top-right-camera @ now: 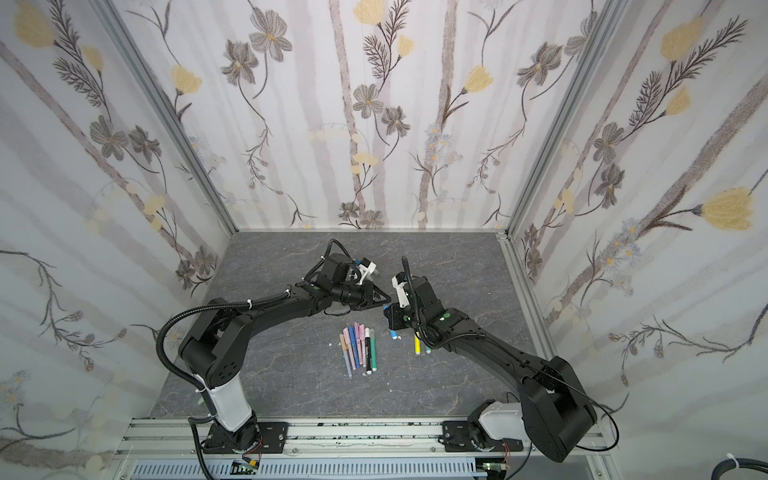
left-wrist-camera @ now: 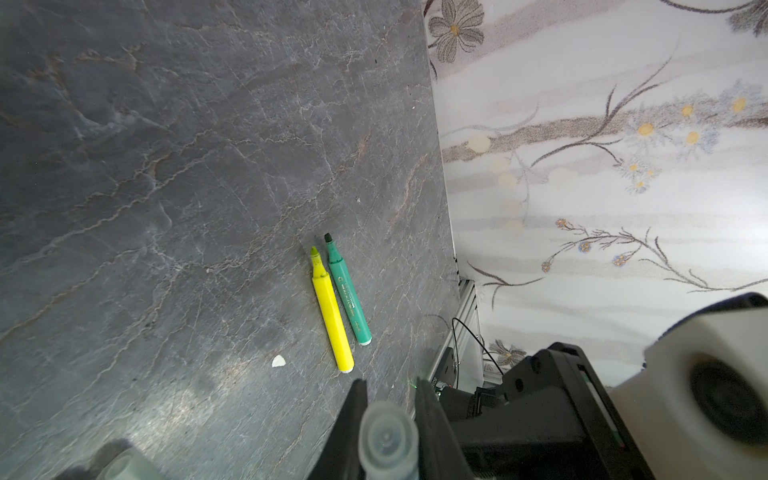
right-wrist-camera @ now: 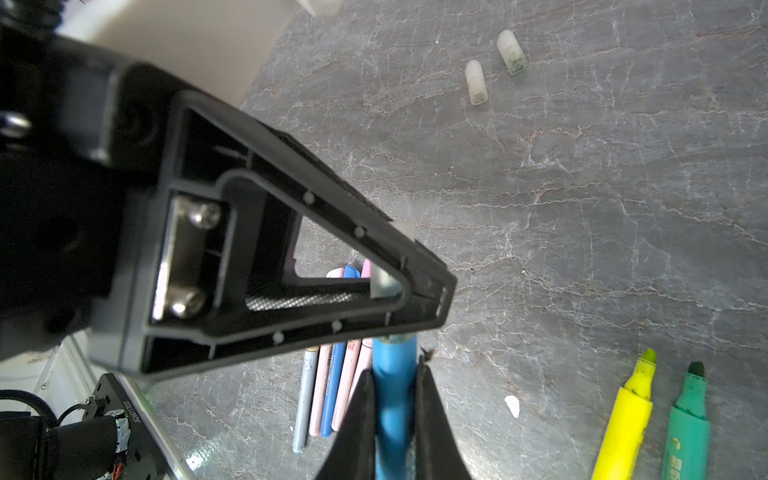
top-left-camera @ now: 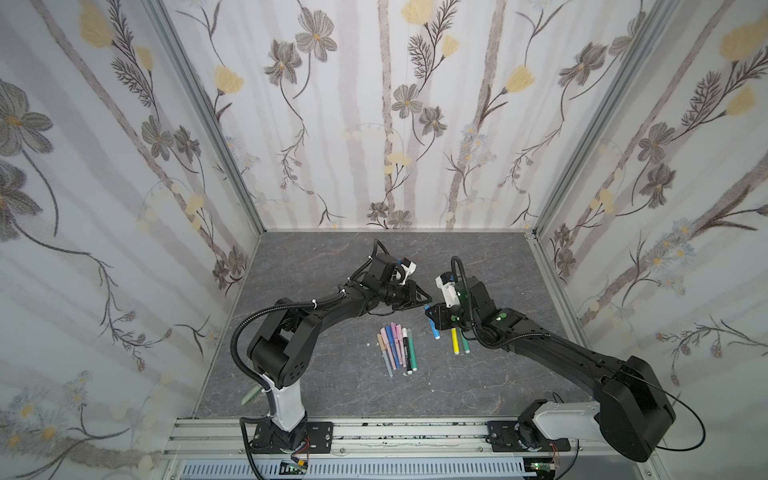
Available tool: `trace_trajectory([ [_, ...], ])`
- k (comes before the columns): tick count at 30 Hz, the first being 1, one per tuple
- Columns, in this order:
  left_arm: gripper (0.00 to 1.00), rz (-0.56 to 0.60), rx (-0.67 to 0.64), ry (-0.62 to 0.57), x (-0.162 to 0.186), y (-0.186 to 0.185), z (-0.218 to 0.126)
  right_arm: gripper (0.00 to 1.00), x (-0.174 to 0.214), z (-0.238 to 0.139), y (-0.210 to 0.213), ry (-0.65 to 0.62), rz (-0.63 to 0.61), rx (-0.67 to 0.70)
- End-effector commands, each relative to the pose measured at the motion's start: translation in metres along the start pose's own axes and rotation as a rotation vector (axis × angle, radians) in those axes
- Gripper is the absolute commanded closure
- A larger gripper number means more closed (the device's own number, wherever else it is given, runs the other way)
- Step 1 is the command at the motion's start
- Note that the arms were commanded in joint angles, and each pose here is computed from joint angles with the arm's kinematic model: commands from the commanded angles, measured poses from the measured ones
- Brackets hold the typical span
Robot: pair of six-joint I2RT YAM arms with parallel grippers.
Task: Open the pen caps
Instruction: 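Grasp the blue highlighter's cap with the left gripper while the right gripper holds it, then pull the translucent cap off with the left gripper, away from the right gripper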
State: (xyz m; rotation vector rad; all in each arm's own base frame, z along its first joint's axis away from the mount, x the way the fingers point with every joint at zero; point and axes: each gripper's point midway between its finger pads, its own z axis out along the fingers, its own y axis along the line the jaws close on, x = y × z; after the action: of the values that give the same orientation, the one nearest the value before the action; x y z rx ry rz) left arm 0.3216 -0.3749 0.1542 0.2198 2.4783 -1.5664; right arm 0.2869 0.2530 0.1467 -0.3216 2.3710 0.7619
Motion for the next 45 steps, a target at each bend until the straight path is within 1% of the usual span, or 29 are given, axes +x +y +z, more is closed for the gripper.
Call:
trace_trajectory([
  [1, 0.88, 0.019, 0.020, -0.011, -0.004, -0.006, 0.001, 0.95, -0.011, -0.001, 0.003, -0.041, 0.001, -0.010],
  [5, 1.00, 0.014, 0.026, -0.012, -0.005, -0.005, 0.001, 0.94, -0.011, -0.001, 0.004, -0.043, 0.004, -0.013],
  [10, 1.00, 0.001, 0.016, -0.041, -0.011, -0.005, -0.003, 0.76, -0.008, -0.002, 0.004, -0.039, 0.009, -0.018],
  [12, 1.00, -0.004, 0.010, -0.059, -0.016, -0.004, -0.005, 0.73, -0.003, -0.001, 0.003, -0.025, 0.011, -0.026],
  [15, 1.00, -0.012, 0.004, -0.082, -0.023, -0.003, -0.009, 0.71, 0.008, 0.002, 0.001, 0.007, 0.008, -0.031],
  [17, 1.00, -0.011, 0.005, -0.090, -0.027, -0.004, -0.011, 0.71, 0.013, 0.004, -0.001, 0.020, 0.006, -0.029],
  [22, 1.00, -0.013, 0.008, -0.092, -0.031, -0.004, -0.010, 0.75, 0.018, 0.005, -0.003, 0.038, -0.004, -0.028],
  [39, 1.00, -0.012, -0.014, -0.067, -0.024, 0.002, -0.006, 0.76, -0.003, 0.013, 0.008, 0.014, -0.045, -0.048],
  [42, 1.00, -0.010, -0.012, -0.067, -0.024, 0.001, -0.006, 0.79, -0.005, 0.017, 0.008, 0.016, -0.046, -0.047],
  [45, 1.00, -0.005, -0.007, -0.064, -0.024, -0.002, -0.006, 0.86, -0.005, 0.020, 0.007, 0.017, -0.044, -0.046],
])
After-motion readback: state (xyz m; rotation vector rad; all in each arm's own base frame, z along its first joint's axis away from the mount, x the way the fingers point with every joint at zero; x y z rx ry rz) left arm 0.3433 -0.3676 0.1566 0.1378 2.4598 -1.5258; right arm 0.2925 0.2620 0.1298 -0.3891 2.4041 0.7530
